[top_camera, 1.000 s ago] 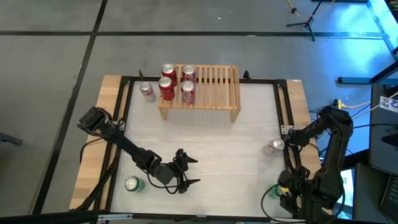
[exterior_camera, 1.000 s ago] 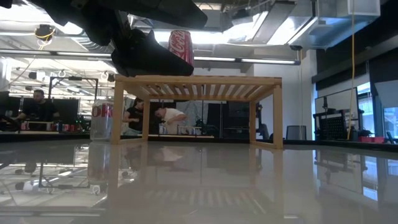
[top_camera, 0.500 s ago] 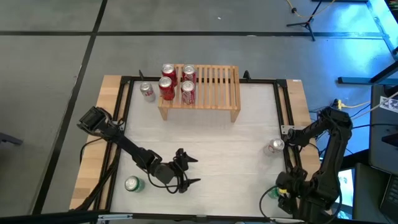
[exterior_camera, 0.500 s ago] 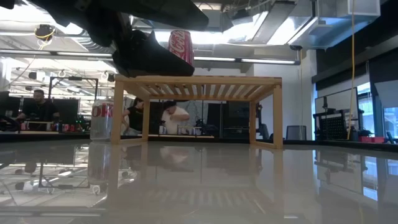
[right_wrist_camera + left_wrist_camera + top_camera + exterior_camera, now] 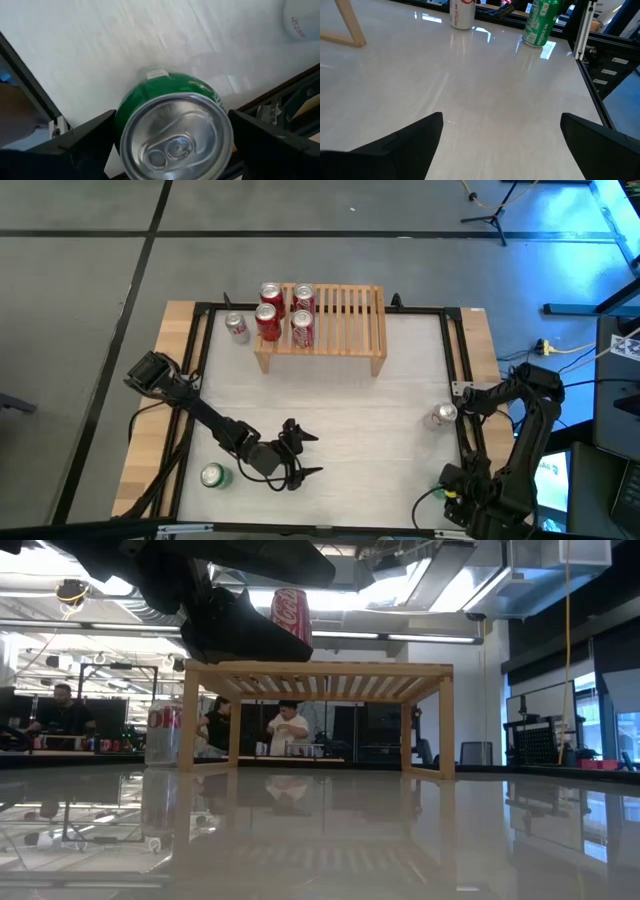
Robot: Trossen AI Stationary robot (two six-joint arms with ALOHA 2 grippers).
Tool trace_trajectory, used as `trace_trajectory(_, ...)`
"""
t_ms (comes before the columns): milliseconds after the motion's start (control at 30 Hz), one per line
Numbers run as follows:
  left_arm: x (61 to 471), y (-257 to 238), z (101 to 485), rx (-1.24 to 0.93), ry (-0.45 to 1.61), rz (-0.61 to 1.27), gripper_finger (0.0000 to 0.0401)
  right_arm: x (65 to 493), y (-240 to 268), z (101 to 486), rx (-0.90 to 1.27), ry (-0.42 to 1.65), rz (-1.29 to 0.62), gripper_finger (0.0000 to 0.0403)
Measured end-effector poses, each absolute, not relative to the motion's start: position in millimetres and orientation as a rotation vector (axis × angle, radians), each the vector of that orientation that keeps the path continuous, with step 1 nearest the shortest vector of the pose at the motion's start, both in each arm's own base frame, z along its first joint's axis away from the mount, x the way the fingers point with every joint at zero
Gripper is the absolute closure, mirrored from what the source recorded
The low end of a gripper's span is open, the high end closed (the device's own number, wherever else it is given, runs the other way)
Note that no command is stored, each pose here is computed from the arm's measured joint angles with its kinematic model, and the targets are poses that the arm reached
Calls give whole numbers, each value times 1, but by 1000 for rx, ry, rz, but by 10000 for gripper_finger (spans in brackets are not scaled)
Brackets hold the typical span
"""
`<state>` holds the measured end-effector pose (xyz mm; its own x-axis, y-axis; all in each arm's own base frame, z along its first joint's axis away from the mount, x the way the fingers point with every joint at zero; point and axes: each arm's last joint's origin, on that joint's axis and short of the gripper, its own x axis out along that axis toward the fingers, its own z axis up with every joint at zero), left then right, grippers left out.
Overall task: Place canned beverage on shelf
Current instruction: Put the right green soda can on the shelf
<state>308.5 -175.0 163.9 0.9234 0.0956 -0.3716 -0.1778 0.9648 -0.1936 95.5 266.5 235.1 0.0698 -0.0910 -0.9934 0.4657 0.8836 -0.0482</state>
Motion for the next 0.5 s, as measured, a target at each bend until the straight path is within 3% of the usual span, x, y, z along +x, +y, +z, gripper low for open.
trace_trajectory(133, 309, -175, 164, -227, 368, 142, 7, 99, 268, 230, 309, 1450, -451, 44)
trace_trajectory(300, 308, -176, 164, -227, 368, 138, 7, 106, 267, 230, 317, 1440, -444, 112)
trace_trajectory(500, 308, -176, 164, -228, 369, 138, 7, 129, 263, 246, 271, 1399, -359, 115)
